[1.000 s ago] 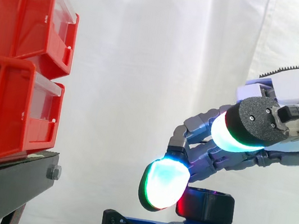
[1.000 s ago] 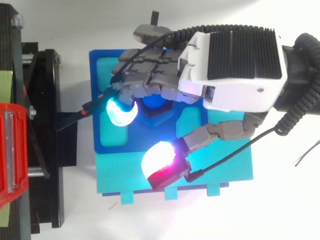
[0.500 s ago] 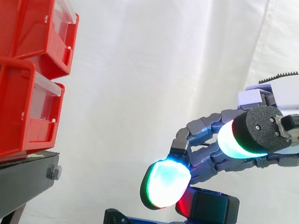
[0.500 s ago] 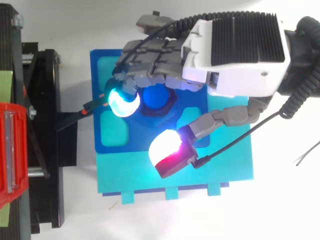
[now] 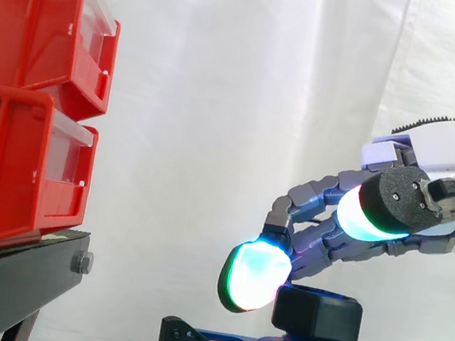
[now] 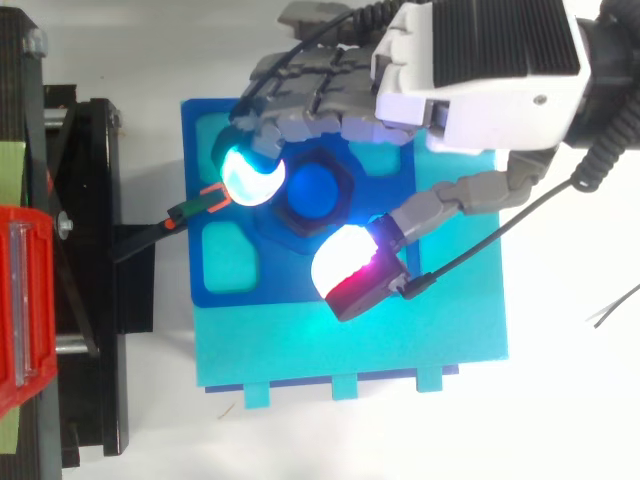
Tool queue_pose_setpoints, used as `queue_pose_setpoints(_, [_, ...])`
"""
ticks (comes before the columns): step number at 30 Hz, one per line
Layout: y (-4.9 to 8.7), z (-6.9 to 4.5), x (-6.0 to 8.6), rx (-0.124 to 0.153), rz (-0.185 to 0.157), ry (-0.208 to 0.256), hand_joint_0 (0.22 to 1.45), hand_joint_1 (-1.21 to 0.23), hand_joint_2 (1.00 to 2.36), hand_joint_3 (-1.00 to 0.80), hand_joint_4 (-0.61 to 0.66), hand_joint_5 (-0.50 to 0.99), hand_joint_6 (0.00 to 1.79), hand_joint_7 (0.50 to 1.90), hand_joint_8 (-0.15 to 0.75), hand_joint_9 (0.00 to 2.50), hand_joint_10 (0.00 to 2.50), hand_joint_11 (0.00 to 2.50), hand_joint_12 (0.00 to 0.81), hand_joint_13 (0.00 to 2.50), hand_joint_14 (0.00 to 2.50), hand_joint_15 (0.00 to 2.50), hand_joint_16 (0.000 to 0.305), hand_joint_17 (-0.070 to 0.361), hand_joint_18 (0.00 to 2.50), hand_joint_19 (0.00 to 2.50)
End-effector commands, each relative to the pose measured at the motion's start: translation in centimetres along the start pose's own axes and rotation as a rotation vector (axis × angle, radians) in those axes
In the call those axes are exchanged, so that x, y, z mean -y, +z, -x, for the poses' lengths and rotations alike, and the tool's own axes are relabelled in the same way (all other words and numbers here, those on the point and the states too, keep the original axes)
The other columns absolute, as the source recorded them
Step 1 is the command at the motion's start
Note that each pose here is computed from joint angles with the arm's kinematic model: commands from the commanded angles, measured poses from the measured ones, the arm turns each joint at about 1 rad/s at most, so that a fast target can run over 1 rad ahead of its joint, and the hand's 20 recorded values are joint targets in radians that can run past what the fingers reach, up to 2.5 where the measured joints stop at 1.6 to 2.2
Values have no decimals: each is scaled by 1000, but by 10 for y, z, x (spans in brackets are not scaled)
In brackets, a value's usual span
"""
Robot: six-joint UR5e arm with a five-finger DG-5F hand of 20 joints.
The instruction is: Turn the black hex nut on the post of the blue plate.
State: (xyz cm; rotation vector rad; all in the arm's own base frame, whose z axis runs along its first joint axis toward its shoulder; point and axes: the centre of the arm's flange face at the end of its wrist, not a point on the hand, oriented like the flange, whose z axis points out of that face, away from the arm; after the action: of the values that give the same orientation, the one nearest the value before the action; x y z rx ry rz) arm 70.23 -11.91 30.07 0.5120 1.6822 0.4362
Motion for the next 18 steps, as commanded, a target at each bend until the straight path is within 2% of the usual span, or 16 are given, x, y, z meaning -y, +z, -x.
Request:
queue_pose_setpoints(1, [-3, 5, 9, -14, 13, 5, 465, -348, 1000, -500, 275, -178, 502, 911, 301, 347, 0, 0, 418, 76, 0, 0, 63, 142, 0, 114])
queue_pose_setpoints(3, [-6, 11, 18, -22, 22, 8, 465, -348, 1000, -500, 270, -178, 503, 913, 301, 349, 0, 0, 417, 75, 0, 0, 63, 142, 0, 107])
queue_pose_setpoints(8, [-8, 15, 26, -26, 28, 11, 465, -348, 1000, -500, 270, -178, 502, 914, 300, 348, 0, 0, 416, 75, 0, 0, 63, 142, 0, 105])
queue_pose_setpoints(18, [-18, 32, 51, -37, 55, 20, 466, -349, 1000, -500, 270, -177, 503, 911, 300, 349, 0, 0, 416, 75, 0, 0, 63, 142, 0, 105])
